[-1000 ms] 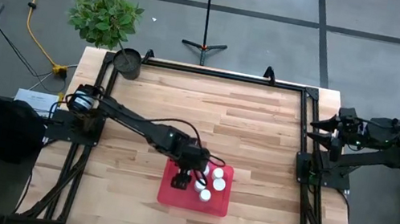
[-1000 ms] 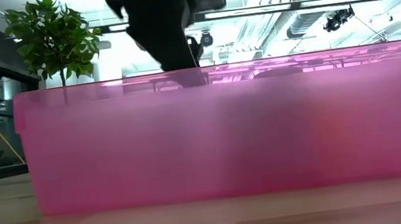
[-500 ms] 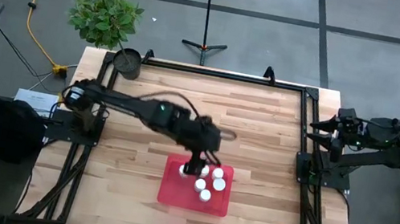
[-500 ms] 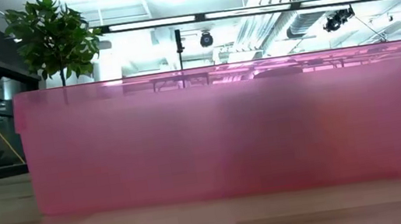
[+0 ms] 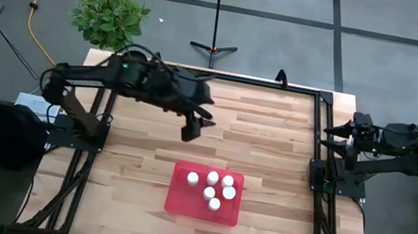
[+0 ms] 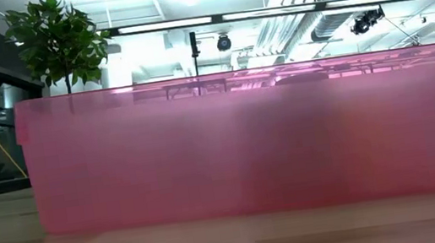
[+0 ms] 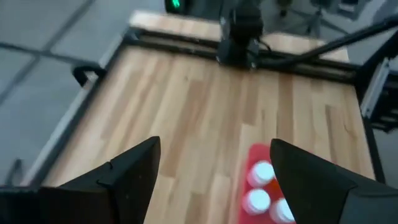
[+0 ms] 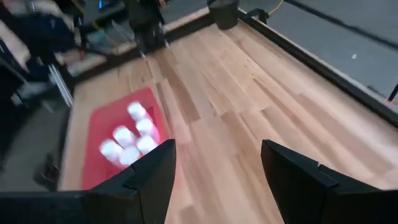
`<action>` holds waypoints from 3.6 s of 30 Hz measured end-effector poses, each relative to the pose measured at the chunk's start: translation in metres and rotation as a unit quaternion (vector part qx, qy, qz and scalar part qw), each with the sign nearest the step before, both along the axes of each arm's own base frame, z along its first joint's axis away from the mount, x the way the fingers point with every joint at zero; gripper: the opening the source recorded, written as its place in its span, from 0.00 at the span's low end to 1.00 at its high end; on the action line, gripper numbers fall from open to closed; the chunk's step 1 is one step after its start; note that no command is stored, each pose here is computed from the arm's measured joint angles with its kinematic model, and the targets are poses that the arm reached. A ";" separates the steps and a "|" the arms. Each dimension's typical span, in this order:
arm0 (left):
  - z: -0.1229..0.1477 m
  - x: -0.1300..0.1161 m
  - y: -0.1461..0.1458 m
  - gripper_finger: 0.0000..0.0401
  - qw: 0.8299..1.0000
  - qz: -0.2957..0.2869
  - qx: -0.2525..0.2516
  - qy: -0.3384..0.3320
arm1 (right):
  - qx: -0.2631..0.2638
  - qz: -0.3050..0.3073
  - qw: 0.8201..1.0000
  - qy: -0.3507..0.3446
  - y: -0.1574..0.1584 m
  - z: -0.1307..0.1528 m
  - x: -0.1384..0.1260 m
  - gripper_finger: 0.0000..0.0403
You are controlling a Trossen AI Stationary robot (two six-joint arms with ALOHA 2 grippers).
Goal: Pick and place pill bottles into a basket
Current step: Return to Home Position
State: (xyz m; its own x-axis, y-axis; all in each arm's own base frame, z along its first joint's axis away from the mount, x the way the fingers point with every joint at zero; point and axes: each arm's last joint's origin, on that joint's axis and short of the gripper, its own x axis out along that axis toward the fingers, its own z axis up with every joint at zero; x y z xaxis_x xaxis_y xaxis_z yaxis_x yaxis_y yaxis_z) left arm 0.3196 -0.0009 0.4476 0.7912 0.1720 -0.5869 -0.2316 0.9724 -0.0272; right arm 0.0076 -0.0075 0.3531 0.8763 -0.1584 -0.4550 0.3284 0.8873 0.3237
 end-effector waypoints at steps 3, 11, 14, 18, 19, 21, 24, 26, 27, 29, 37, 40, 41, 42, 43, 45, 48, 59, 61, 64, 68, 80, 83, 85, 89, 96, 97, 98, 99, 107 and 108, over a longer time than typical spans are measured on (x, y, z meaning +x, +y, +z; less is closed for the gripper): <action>0.010 -0.017 0.002 0.84 1.000 0.018 0.023 0.000 | -0.032 0.024 0.999 0.021 0.000 -0.003 -0.001 0.56; 0.017 -0.058 0.001 0.84 0.997 0.020 0.078 -0.001 | -0.019 0.038 0.999 0.016 0.001 -0.002 -0.001 0.56; 0.009 -0.075 0.001 0.84 0.997 0.002 0.077 -0.008 | -0.033 0.031 0.999 -0.007 0.001 0.002 0.001 0.56; -0.012 -0.104 0.001 0.84 0.997 -0.016 0.058 -0.049 | -0.069 0.060 0.994 -0.056 0.002 0.011 0.002 0.56; -0.016 -0.113 0.000 0.84 0.996 -0.019 0.051 -0.072 | -0.080 0.082 0.991 -0.068 0.002 0.012 0.000 0.56; -0.033 -0.131 0.000 0.84 0.994 -0.019 0.030 -0.104 | -0.109 0.162 0.977 -0.087 0.005 0.014 -0.004 0.56; -0.056 -0.159 0.001 0.84 0.985 -0.010 0.009 -0.174 | -0.168 0.272 0.933 -0.163 0.010 0.017 -0.013 0.56; -0.074 -0.177 0.002 0.84 0.978 -0.007 0.000 -0.208 | -0.192 0.267 0.919 -0.217 0.008 0.018 -0.023 0.56; -0.082 -0.186 0.002 0.84 0.974 -0.008 -0.004 -0.226 | -0.194 0.256 0.918 -0.234 0.007 0.015 -0.027 0.56; -0.098 -0.200 0.002 0.84 0.968 -0.006 -0.009 -0.249 | -0.187 0.237 0.920 -0.252 0.005 0.005 -0.035 0.56; -0.135 -0.233 0.004 0.84 0.951 -0.003 0.016 -0.308 | -0.177 0.222 0.928 -0.242 0.007 -0.029 -0.018 0.56; -0.146 -0.239 0.006 0.84 0.951 0.016 0.032 -0.307 | -0.192 0.226 0.920 -0.257 0.008 -0.038 -0.009 0.56; -0.148 -0.241 0.006 0.84 0.949 0.023 0.035 -0.311 | -0.195 0.224 0.920 -0.255 0.009 -0.041 -0.004 0.56; -0.151 -0.242 0.006 0.84 0.948 0.029 0.037 -0.314 | -0.199 0.221 0.920 -0.255 0.009 -0.043 -0.002 0.56; -0.154 -0.242 0.007 0.84 0.949 0.038 0.039 -0.310 | -0.201 0.220 0.921 -0.252 0.010 -0.046 0.002 0.56; -0.158 -0.243 0.007 0.84 0.948 0.047 0.041 -0.312 | -0.206 0.215 0.918 -0.262 0.011 -0.051 0.011 0.56; -0.165 -0.241 0.007 0.84 0.948 0.047 0.040 -0.311 | -0.210 0.208 0.915 -0.275 0.013 -0.062 0.024 0.56; -0.192 -0.227 0.006 0.84 0.944 0.044 0.018 -0.326 | -0.207 0.180 0.910 -0.310 0.017 -0.094 0.055 0.56; -0.196 -0.226 0.006 0.84 0.946 0.044 0.023 -0.321 | -0.207 0.181 0.911 -0.308 0.018 -0.097 0.057 0.56; -0.201 -0.225 0.006 0.84 0.948 0.044 0.024 -0.314 | -0.207 0.177 0.909 -0.315 0.018 -0.103 0.061 0.56; -0.205 -0.223 0.006 0.84 0.947 0.044 0.027 -0.317 | -0.211 0.160 0.908 -0.324 0.018 -0.119 0.070 0.56; -0.219 -0.218 0.006 0.84 0.943 0.046 0.030 -0.329 | -0.189 0.132 0.916 -0.328 0.009 -0.148 0.082 0.56; -0.226 -0.216 0.006 0.84 0.945 0.046 0.026 -0.321 | -0.191 0.140 0.915 -0.328 0.008 -0.148 0.082 0.56; -0.229 -0.216 0.006 0.84 0.943 0.048 0.022 -0.329 | -0.190 0.149 0.915 -0.322 0.007 -0.150 0.083 0.56; -0.238 -0.214 0.006 0.84 0.939 0.050 0.013 -0.339 | -0.185 0.155 0.916 -0.320 0.005 -0.150 0.082 0.56; -0.243 -0.213 0.006 0.84 0.940 0.048 0.008 -0.339 | -0.169 0.176 0.919 -0.310 0.003 -0.153 0.083 0.56; -0.243 -0.213 0.006 0.84 0.939 0.047 0.006 -0.339 | -0.167 0.179 0.919 -0.310 0.003 -0.153 0.082 0.56; -0.243 -0.213 0.006 0.84 0.939 0.045 0.003 -0.340 | -0.167 0.181 0.918 -0.310 0.003 -0.153 0.082 0.56; -0.243 -0.213 0.006 0.84 0.940 0.042 0.002 -0.340 | -0.167 0.183 0.918 -0.310 0.002 -0.153 0.082 0.56; -0.249 -0.211 0.003 0.84 0.940 -0.005 -0.018 -0.341 | -0.164 0.210 0.912 -0.310 0.001 -0.153 0.082 0.56; -0.253 -0.211 0.002 0.84 0.940 -0.009 -0.023 -0.340 | -0.163 0.216 0.911 -0.310 0.001 -0.154 0.082 0.56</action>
